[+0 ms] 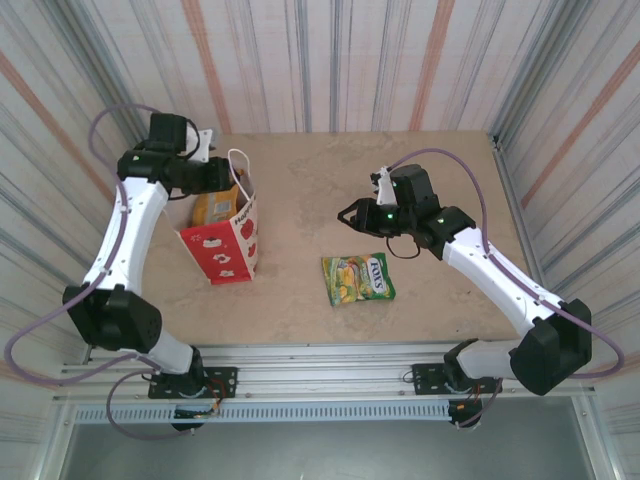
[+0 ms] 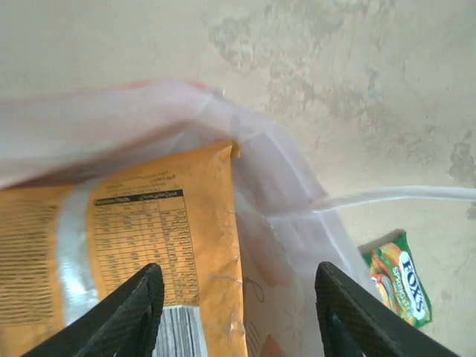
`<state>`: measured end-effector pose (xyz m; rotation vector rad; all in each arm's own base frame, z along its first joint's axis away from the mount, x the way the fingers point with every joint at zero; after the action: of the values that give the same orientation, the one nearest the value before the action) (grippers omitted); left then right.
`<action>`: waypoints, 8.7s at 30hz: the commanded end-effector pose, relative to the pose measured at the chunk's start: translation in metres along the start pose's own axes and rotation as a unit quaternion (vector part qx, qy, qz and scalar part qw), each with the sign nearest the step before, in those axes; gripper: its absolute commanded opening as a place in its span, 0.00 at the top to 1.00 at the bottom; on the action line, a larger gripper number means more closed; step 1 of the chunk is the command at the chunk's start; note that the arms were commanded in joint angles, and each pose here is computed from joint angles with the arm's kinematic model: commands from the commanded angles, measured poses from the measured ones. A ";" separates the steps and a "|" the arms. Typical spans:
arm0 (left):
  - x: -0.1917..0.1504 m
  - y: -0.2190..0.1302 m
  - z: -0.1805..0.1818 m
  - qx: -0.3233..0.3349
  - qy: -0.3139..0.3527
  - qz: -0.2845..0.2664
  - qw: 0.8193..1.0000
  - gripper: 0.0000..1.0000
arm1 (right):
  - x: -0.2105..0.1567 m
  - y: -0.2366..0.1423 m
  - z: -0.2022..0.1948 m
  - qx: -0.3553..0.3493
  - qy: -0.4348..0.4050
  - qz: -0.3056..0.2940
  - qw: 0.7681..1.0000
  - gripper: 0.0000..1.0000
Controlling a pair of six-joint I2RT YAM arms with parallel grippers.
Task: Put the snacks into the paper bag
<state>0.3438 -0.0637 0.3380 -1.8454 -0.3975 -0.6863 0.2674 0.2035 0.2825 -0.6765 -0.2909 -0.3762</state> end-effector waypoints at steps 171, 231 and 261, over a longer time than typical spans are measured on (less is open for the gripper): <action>0.016 -0.154 -0.049 0.002 0.046 -0.133 0.990 0.98 | -0.045 -0.034 0.007 0.023 -0.272 -0.029 0.962 0.55; -0.031 -0.034 0.043 0.083 -0.042 0.109 0.990 0.50 | -0.055 -0.018 -0.007 0.010 -0.243 0.007 0.970 0.56; -0.018 -0.057 -0.010 0.048 0.016 0.029 0.998 0.42 | -0.050 -0.019 -0.002 0.009 -0.243 0.002 0.970 0.55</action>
<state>0.3122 -0.0491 0.3280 -1.7244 -0.2318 -0.5341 0.2156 0.2010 0.2690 -0.7397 -0.7749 -0.1908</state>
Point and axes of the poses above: each hand's point on the last joint's axis, 136 mm out from that joint toward the fingers, its own y axis out along the fingers, its own z axis along the line the jaws close on, x = y × z, the point moved 7 cm from there along -y, back along the fingers, and after that the axes turned 6 degrees about y, right-handed, at the moved point
